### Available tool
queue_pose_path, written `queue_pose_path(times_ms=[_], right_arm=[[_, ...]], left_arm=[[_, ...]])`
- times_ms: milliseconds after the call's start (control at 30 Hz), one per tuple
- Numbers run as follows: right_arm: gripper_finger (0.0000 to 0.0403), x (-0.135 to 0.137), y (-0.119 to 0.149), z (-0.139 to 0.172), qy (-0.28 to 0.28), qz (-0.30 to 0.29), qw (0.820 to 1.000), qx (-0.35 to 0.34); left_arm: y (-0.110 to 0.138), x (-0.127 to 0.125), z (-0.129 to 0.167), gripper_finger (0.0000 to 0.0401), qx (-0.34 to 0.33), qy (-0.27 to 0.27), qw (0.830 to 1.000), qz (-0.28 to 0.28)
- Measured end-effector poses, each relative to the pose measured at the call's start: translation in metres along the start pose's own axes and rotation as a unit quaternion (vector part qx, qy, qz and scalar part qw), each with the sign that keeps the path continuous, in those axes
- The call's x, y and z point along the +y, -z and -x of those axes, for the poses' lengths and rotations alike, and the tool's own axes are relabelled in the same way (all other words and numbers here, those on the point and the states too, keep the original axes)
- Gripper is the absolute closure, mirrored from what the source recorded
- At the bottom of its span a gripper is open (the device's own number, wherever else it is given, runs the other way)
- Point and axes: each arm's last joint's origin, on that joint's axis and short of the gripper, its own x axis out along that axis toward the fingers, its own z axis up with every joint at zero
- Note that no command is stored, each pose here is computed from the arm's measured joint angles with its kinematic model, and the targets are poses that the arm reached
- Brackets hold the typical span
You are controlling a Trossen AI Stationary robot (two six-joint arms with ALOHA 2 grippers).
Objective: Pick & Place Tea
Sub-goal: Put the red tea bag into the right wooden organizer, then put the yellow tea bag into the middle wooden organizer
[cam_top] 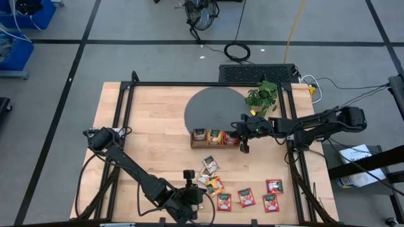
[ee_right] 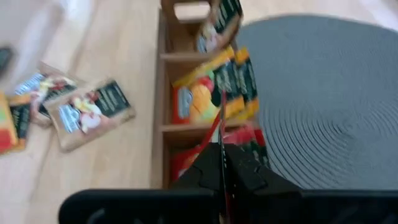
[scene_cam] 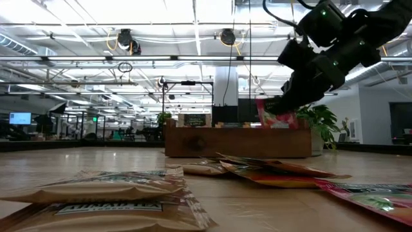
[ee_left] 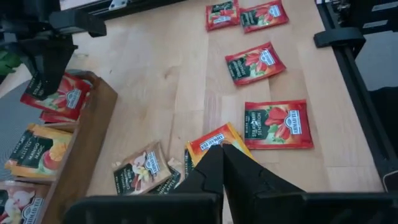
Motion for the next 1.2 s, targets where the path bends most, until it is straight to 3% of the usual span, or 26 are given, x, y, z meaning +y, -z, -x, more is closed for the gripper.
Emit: queue_pose_path(times_ms=[500, 967, 1200], right_arm=[[0.0401, 0.000, 0.015, 0.000, 0.001, -0.005, 1.000, -0.019], [0.0303, -0.004, 0.012, 0.000, 0.031, 0.002, 0.998, -0.056], [0.0280, -0.003, 0.007, 0.001, 0.029, 0.011, 0.996, -0.080]], left_arm=[[-0.003, 0.008, -0.006, 0.0365, 0.003, -0.009, 1.000, 0.009], [-0.004, 0.016, -0.012, 0.0364, 0.008, -0.018, 1.000, 0.012], [-0.003, 0.016, -0.012, 0.0364, 0.014, -0.018, 1.000, 0.006]])
